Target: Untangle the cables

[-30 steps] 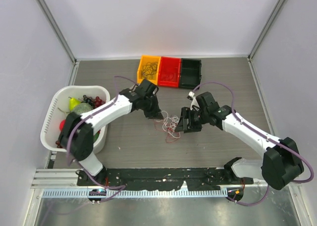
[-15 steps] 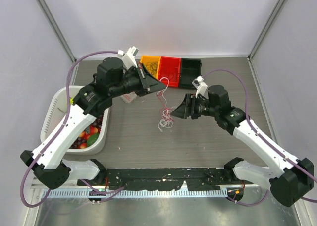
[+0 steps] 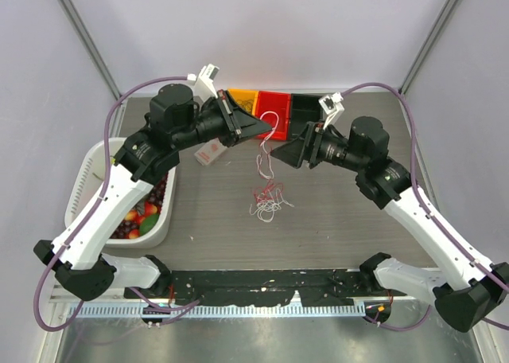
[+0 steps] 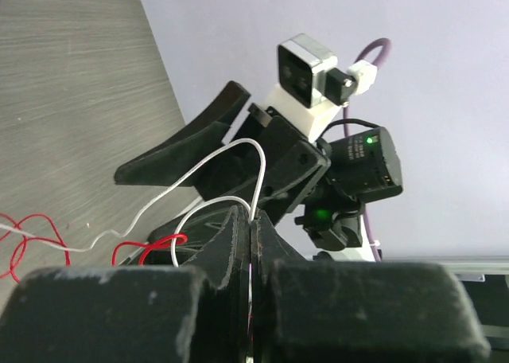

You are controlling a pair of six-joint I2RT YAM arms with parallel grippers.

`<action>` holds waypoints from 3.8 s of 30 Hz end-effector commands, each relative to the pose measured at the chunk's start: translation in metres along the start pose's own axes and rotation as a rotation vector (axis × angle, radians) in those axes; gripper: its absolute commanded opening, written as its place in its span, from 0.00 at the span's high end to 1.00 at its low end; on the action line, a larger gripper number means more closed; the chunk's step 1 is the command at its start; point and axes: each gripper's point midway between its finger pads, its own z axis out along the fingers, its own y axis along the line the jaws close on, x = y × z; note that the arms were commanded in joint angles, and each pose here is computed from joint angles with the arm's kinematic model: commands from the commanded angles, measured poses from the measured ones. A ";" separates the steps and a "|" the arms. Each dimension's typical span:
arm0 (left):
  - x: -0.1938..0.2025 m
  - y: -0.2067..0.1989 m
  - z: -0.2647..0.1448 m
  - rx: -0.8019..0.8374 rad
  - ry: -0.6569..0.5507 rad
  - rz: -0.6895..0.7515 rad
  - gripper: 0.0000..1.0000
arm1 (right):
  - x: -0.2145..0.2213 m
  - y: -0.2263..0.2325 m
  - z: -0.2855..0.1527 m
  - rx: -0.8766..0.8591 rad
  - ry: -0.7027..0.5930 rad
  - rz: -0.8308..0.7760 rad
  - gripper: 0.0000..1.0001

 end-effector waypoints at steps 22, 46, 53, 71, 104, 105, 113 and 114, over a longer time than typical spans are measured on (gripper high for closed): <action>-0.064 -0.178 -0.073 0.539 -0.192 -0.003 1.00 | 0.157 -0.131 0.033 0.380 0.205 0.094 0.52; -0.054 -0.135 -0.050 0.367 -0.157 0.001 1.00 | -0.022 0.024 -0.027 0.162 0.021 -0.317 0.29; -0.050 -0.130 -0.054 0.365 -0.159 -0.026 1.00 | -0.054 0.042 -0.019 0.144 0.016 -0.399 0.30; -0.049 -0.124 -0.056 0.337 -0.153 -0.043 1.00 | -0.058 0.067 -0.006 0.045 0.006 -0.258 0.34; -0.053 -0.125 -0.057 0.338 -0.156 -0.033 1.00 | -0.044 0.107 0.001 -0.226 0.052 -0.232 0.71; -0.056 -0.123 -0.059 0.327 -0.169 -0.024 1.00 | -0.043 0.106 -0.001 -0.217 0.054 -0.228 0.81; -0.043 0.002 -0.031 0.006 -0.124 -0.089 1.00 | -0.066 0.120 -0.018 -0.182 -0.027 -0.196 0.99; -0.031 0.026 -0.023 -0.058 -0.073 -0.121 1.00 | -0.072 0.124 -0.020 -0.183 -0.046 -0.197 0.99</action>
